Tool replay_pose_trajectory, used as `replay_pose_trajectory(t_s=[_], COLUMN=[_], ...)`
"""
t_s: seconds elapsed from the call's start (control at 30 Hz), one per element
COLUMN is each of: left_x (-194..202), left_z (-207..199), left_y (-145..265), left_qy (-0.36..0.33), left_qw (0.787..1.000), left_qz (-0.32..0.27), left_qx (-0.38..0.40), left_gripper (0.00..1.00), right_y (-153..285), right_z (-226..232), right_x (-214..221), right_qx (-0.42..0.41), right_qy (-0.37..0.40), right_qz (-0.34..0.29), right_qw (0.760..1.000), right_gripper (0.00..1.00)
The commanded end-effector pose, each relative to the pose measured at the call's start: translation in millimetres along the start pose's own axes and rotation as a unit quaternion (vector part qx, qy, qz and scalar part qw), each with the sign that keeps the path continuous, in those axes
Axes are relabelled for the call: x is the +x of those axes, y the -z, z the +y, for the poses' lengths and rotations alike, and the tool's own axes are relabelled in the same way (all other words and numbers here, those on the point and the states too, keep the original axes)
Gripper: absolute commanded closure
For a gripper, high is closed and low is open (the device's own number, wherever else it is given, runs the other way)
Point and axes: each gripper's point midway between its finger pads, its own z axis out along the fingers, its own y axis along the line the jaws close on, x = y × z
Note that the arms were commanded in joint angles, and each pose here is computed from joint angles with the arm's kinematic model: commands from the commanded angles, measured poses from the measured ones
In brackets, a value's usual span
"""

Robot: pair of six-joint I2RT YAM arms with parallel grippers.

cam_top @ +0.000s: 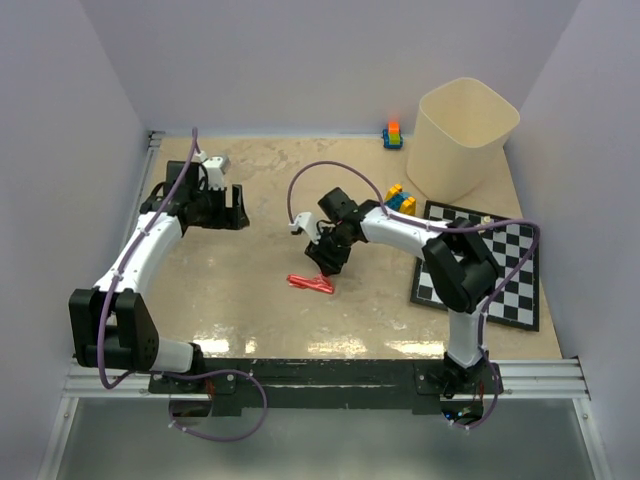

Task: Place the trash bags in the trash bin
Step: Pick up the trash bag from the center of the board.

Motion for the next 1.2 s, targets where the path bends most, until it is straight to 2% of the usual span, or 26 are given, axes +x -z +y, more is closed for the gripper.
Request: replay_pose_trajectory(t_s=[0.0, 0.07, 0.2, 0.57, 0.73, 0.9, 1.0, 1.17], left_x=[-3.6, 0.2, 1.2, -5.0, 2.6, 12.0, 18.4, 39.0], left_z=[-1.3, -2.6, -5.1, 5.1, 4.0, 4.3, 4.2, -3.4], left_y=[-3.1, -5.5, -7.5, -4.5, -1.9, 0.8, 0.7, -4.3], left_qy=[0.013, 0.017, 0.018, 0.003, 0.006, 0.008, 0.016, 0.041], left_qw=[1.000, 1.000, 1.000, 1.000, 1.000, 1.000, 1.000, 0.999], left_qz=[-0.012, -0.006, -0.002, -0.010, -0.008, -0.006, -0.003, 0.005], left_qx=[0.010, 0.015, 0.024, -0.001, 0.003, 0.003, 0.006, 0.030], left_gripper=[0.17, 0.17, 0.19, 0.20, 0.20, 0.20, 0.20, 0.20], right_y=[48.1, 51.4, 29.1, -9.2, -17.1, -22.3, -16.0, 37.1], right_z=[3.0, 14.0, 25.5, 28.5, 31.4, 37.8, 35.8, 18.4], right_x=[-39.5, -41.9, -25.9, -1.4, -0.5, -0.7, -16.5, -96.8], right_qx=[0.016, -0.012, -0.064, -0.093, -0.109, -0.138, -0.136, -0.108], right_qy=[0.006, 0.019, 0.007, -0.032, -0.033, -0.024, -0.018, -0.011], right_qz=[-0.077, -0.083, -0.057, -0.026, -0.030, -0.030, -0.053, -0.169], right_qw=[0.997, 0.996, 0.996, 0.995, 0.993, 0.990, 0.989, 0.980], right_gripper=[0.52, 0.51, 0.49, 0.58, 0.64, 0.76, 1.00, 1.00])
